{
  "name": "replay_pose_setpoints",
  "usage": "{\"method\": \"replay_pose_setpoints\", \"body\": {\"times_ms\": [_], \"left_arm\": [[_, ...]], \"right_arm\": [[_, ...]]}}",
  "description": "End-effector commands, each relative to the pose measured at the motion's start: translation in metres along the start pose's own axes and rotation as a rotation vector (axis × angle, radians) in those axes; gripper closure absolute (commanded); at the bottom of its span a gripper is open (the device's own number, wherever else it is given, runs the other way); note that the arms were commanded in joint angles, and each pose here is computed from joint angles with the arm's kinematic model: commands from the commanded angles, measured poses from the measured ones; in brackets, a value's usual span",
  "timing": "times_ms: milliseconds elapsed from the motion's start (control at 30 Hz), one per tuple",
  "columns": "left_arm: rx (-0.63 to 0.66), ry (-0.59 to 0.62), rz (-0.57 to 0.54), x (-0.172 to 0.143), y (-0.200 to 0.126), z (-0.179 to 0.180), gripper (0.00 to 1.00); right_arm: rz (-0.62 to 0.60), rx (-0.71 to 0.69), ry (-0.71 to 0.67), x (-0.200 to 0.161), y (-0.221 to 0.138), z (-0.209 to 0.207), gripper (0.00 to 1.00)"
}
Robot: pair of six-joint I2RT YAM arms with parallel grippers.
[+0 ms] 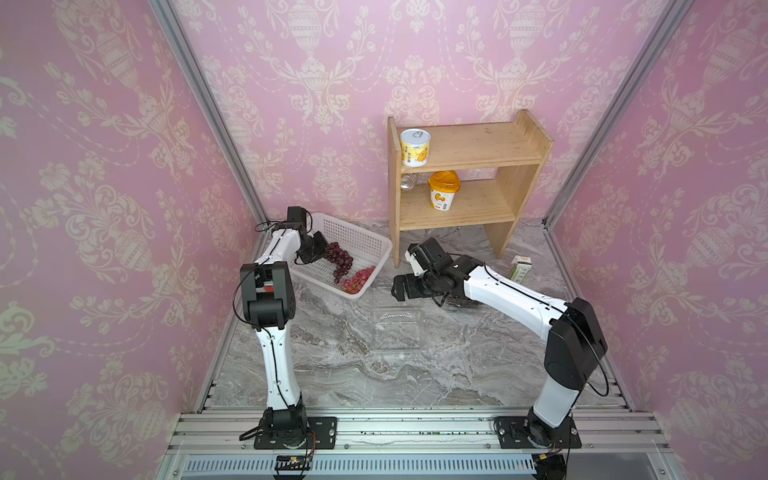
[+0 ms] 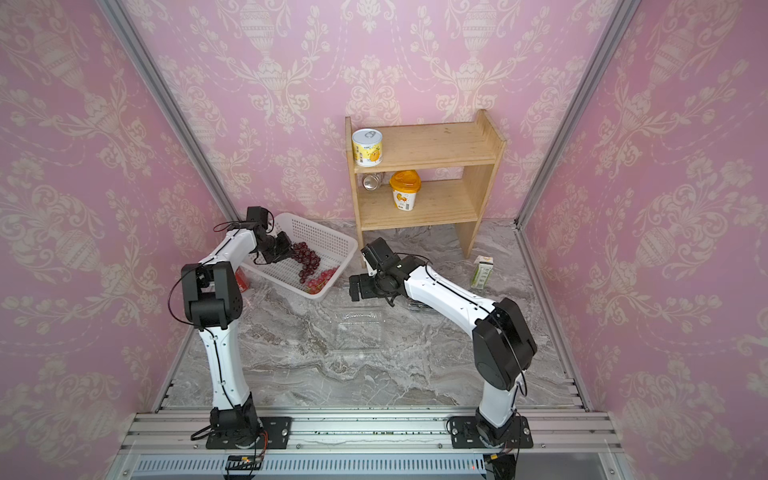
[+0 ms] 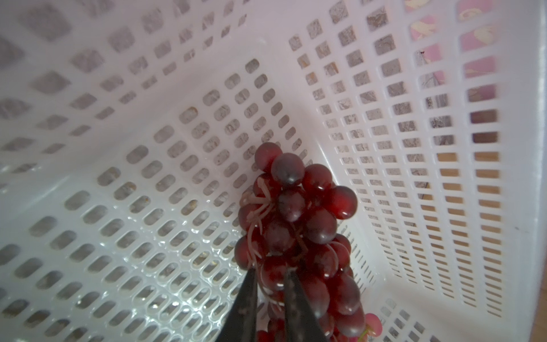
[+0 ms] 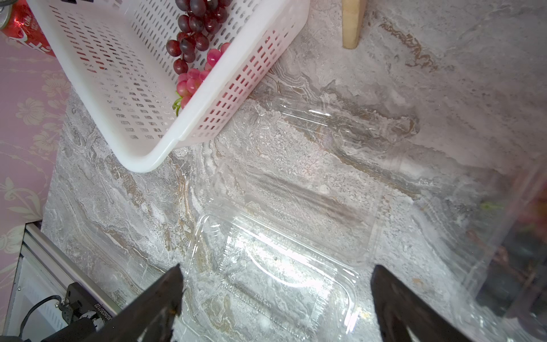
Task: Pack grapes into containers
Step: Pick up the grape from the basket.
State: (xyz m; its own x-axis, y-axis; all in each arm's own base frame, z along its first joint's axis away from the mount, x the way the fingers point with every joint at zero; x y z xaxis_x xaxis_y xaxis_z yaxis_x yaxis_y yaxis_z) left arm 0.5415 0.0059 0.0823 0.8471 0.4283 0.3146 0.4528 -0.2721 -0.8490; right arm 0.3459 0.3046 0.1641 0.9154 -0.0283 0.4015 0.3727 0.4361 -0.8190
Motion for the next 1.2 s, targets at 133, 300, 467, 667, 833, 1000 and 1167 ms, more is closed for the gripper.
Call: {"method": "replay_pose_setpoints", "body": {"times_ms": [133,300,467,667,833,1000,1167], "left_arm": [[0.022,-0.01,0.022,-0.0076,0.0052,0.0036,0.83],[0.02,-0.014,0.02,-0.0062,0.0061,0.003,0.87],[0.025,-0.008,0.025,-0.0067,0.0061,0.0037,0.88],[0.023,-0.011,0.027,-0.0073,0.0082,0.0043,0.91],[0.02,-0.015,0.021,-0.0053,0.0085,0.0036,0.92],[0.016,-0.013,0.019,-0.0034,0.0075,0.0019,1.0],[0.015,0.001,0.01,-0.0006,-0.0007,-0.0016,1.0]], "right_arm": [[-0.008,0.005,0.029,0.0047,-0.0005,0.0001,0.0],[-0.007,0.002,0.031,0.0034,-0.0007,-0.0011,0.0],[-0.01,0.001,0.031,0.0048,-0.0001,-0.0007,0.0],[-0.009,-0.001,0.031,0.0045,0.0002,-0.0013,0.0],[-0.007,-0.003,0.031,0.0035,0.0005,-0.0022,0.0],[-0.007,-0.003,0.028,0.0046,0.0004,-0.0013,0.0],[-0.006,-0.001,0.029,0.0053,0.0007,-0.0005,0.0]]}}
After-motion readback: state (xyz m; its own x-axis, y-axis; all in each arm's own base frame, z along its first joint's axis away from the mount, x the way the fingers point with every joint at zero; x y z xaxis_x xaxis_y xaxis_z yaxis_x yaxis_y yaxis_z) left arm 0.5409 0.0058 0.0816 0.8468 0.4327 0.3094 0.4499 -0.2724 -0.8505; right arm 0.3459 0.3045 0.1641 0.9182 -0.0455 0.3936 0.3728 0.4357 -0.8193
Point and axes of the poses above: each gripper's point midway between its finger pads, its own y axis out along the fingers, its own z axis along the line the jaws close on, x = y × z, the point moved 1 cm from there along -y, back along the fingers, and after that the axes turned 10 degrees about y, right-handed, at the moved point
